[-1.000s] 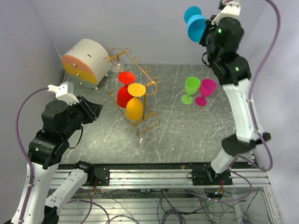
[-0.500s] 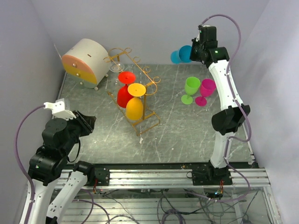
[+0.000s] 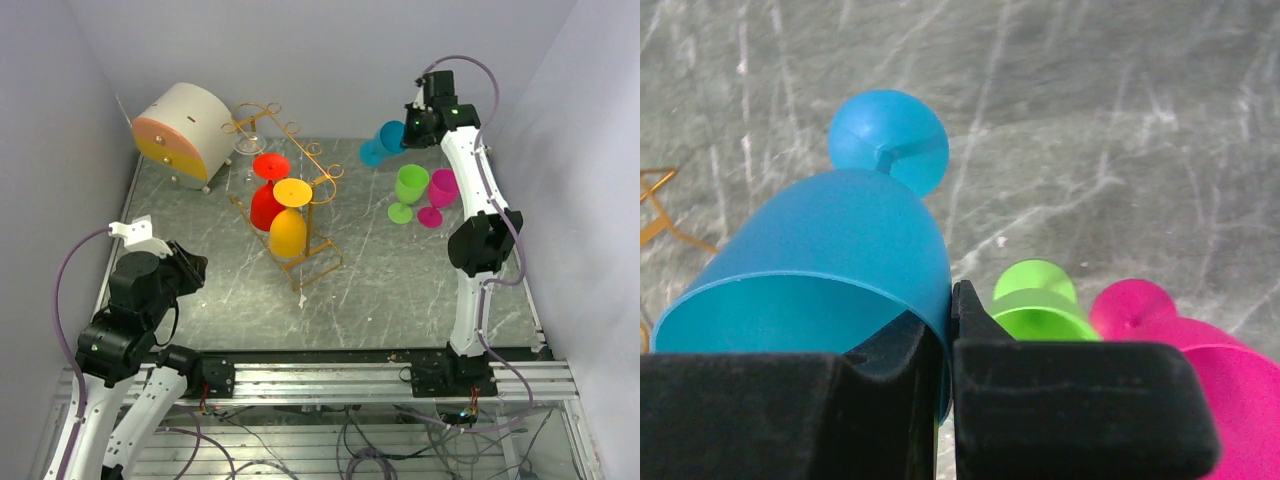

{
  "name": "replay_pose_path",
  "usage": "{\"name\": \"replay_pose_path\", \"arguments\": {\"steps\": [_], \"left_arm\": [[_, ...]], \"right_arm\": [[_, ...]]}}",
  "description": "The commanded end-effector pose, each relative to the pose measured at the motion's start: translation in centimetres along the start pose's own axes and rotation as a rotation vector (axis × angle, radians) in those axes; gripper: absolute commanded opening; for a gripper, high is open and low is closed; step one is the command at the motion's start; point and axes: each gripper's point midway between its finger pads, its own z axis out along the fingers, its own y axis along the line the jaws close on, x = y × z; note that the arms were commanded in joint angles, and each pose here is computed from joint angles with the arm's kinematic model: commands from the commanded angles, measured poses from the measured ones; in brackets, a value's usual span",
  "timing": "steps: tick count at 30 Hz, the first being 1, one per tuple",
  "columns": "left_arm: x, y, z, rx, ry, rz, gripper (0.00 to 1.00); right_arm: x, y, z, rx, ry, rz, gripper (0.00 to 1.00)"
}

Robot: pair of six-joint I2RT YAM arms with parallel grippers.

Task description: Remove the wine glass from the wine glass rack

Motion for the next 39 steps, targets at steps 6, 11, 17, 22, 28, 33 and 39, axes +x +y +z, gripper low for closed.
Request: {"name": "replay_pose_path", "arguments": {"steps": [6,11,17,22,28,33,39], "left_arm": [[-0.8,0.2,-0.1,-0.009,-0.043,-0.001,0.32],[-0.7,0.2,0.1,-0.011,-0.04,-0.003,0.33],[-0.7,0.2,0.0,-0.011,-0.04,-0.003,0.32],[-0.9,0.2,-0.2,-0.006,-0.052,-0.005,0.32],[-0.8,0.1,-0.2,-0.003,-0.05,-0.004,0.32],[-0.9,0.1,-0.3,0.003,-0.056,-0.003,0.32],[-0.9,0.2,-0.2,-0.004,-0.052,-0.005,0.32]], "right_arm": [[1.9,5.6,0.2,-0.037,0.047,-0.153,0.0],[3.9,7.3,-0.9,-0.007,0.075,-0.208,0.0],[2.3,6.0,-5.4,0.053,-0.041,-0.158,0.0],[-2.6,0.4,-7.9,0.024,-0.175,0.043,0.0],[-5.1,-8.0,-6.7,0.161,-0.211,0.225,0.0],[-3.3,-16.0,-6.6,0.364,-0.175,0.353,0.0],[-0.5,-21.2,-9.8,0.488,-0.202,0.442,0.0]]}}
